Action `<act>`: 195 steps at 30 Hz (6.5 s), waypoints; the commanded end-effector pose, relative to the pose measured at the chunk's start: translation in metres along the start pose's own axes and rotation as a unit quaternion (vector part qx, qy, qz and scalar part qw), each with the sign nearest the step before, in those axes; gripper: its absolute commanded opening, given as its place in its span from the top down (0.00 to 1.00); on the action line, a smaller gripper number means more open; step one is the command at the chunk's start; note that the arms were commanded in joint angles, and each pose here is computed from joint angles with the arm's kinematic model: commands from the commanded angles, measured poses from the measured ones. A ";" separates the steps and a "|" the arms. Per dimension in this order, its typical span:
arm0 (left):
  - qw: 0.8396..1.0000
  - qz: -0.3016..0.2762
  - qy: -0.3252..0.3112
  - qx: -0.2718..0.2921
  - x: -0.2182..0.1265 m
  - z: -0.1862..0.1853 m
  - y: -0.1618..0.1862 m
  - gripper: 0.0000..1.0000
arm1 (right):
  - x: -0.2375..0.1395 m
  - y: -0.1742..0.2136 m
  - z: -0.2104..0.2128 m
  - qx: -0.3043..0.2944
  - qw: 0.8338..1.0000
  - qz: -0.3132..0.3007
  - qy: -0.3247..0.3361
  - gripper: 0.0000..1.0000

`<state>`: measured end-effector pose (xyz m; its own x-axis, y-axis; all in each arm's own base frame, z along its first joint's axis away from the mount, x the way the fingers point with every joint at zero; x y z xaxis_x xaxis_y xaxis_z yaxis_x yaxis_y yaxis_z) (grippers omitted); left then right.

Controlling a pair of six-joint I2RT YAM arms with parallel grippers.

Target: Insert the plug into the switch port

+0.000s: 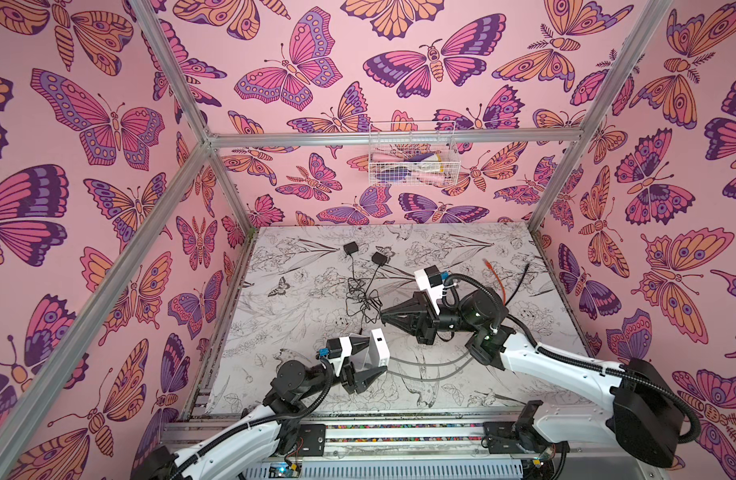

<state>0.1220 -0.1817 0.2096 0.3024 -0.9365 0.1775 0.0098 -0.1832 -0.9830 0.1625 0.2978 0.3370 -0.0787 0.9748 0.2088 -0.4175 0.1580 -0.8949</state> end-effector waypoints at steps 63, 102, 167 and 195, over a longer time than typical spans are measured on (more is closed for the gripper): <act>0.997 -0.079 -0.011 0.021 -0.002 0.000 -0.025 1.00 | 0.012 0.045 -0.028 0.044 0.999 -0.005 0.016 1.00; 0.984 -0.147 -0.084 0.058 -0.020 0.005 -0.051 1.00 | 0.000 0.109 -0.038 -0.011 0.970 0.151 0.191 1.00; 0.964 0.148 -0.222 -0.011 0.034 0.072 0.007 1.00 | -0.079 0.017 -0.010 -0.110 0.875 0.152 0.447 0.53; 0.748 0.541 -0.321 -0.212 0.124 0.191 0.183 1.00 | -0.172 0.041 -0.071 -0.055 0.760 0.163 0.627 0.52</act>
<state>0.3497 -0.3149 0.0849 0.3741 -0.4743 -0.7969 -0.7445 0.3588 -0.5631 0.2192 0.1486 0.2444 0.7939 0.3696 -0.4827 -0.4668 -0.1383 -0.8735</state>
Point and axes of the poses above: each gripper's point midway between its finger pads, its own x axis out along the fingers, its own z axis along the line the jaws close on, y = z × x, the point moved 6 cm from there along -x, back along the fingers, and after that the axes turned 2 degrees about x, right-handed, at the moved point
